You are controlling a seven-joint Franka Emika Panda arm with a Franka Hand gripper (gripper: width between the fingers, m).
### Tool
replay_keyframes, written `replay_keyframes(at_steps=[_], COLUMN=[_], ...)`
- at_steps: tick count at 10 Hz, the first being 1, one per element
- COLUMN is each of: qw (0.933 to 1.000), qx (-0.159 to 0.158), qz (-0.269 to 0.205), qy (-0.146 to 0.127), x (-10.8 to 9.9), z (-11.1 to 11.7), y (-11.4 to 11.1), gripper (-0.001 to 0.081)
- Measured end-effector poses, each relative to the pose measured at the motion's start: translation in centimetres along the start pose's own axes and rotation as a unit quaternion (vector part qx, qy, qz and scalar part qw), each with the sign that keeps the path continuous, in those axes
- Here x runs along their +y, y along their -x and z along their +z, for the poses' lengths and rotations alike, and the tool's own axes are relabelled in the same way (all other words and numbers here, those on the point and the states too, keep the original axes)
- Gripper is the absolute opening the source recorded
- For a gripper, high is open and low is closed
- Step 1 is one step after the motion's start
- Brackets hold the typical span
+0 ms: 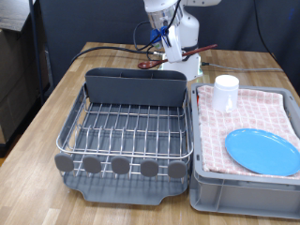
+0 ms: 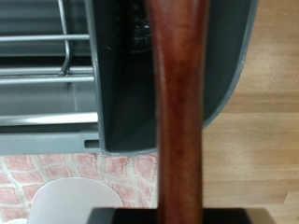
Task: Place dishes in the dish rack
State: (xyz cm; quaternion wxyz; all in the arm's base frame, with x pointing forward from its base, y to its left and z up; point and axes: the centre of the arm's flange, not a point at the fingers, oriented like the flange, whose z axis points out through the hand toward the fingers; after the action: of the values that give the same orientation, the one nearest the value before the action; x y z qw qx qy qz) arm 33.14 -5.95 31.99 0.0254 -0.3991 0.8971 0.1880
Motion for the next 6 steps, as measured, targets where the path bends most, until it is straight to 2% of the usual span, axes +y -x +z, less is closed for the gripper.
replay_keyframes(at_steps=[3,6], qw=[0.9982,0.9936], qx=[-0.048,-0.09], qz=[0.0,-0.024], qy=[0.035,0.064], x=[-1.1,-2.5], z=[0.1,0.4], y=[-2.1,-4.4], gripper=[0.0079,0.0079])
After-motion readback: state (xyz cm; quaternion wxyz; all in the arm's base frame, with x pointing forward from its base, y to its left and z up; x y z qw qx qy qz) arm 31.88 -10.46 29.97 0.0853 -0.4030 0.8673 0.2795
